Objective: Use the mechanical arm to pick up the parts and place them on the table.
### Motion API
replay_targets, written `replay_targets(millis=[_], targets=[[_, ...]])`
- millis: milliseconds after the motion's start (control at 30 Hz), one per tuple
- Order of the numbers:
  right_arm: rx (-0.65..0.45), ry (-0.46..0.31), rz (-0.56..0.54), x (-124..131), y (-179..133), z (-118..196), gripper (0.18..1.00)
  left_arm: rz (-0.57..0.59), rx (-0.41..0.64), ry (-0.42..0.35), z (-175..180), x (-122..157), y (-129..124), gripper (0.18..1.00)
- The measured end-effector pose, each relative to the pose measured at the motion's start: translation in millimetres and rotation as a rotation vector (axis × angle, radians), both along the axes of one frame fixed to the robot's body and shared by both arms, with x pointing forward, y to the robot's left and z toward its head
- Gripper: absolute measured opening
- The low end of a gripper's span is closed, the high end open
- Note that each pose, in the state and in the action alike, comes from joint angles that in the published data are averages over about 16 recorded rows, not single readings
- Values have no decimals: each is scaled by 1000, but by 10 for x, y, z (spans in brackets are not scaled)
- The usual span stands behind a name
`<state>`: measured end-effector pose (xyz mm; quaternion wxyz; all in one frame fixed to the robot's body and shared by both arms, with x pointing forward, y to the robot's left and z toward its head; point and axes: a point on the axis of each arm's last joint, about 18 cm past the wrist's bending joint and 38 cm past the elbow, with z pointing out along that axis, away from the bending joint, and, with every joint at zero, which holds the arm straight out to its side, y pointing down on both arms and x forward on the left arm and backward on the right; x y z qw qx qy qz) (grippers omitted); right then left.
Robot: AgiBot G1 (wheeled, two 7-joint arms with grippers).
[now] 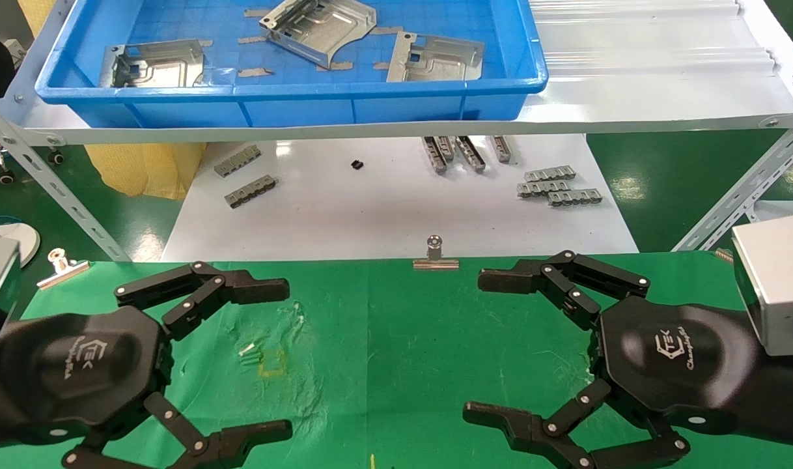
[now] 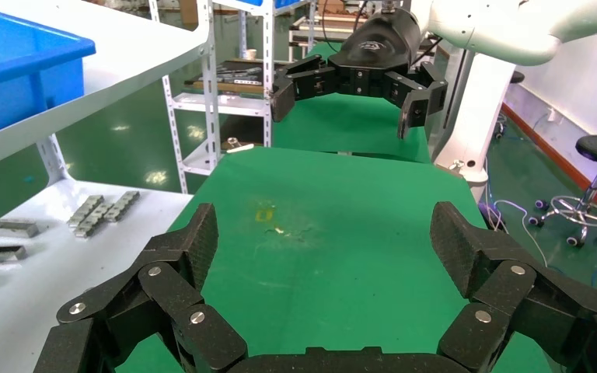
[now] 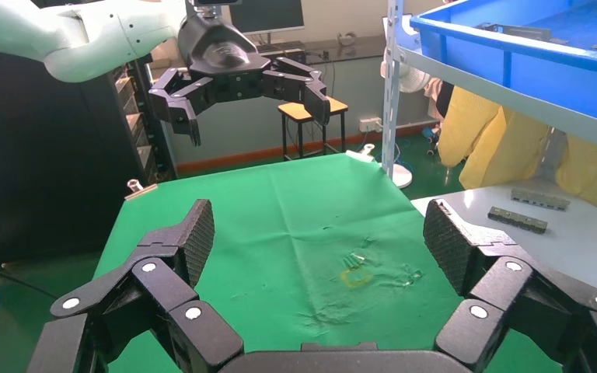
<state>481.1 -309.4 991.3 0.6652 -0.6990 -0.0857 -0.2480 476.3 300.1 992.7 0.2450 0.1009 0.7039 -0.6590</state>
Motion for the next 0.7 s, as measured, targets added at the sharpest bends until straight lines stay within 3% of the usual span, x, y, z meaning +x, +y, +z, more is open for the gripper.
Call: replay_targets(millis=[333, 700], targets=[[0, 0, 0, 0, 0, 0, 997, 0, 0, 0, 0, 0, 0, 1001], [0, 0, 0, 0, 0, 0, 936, 0, 0, 0, 0, 0, 0, 1001]])
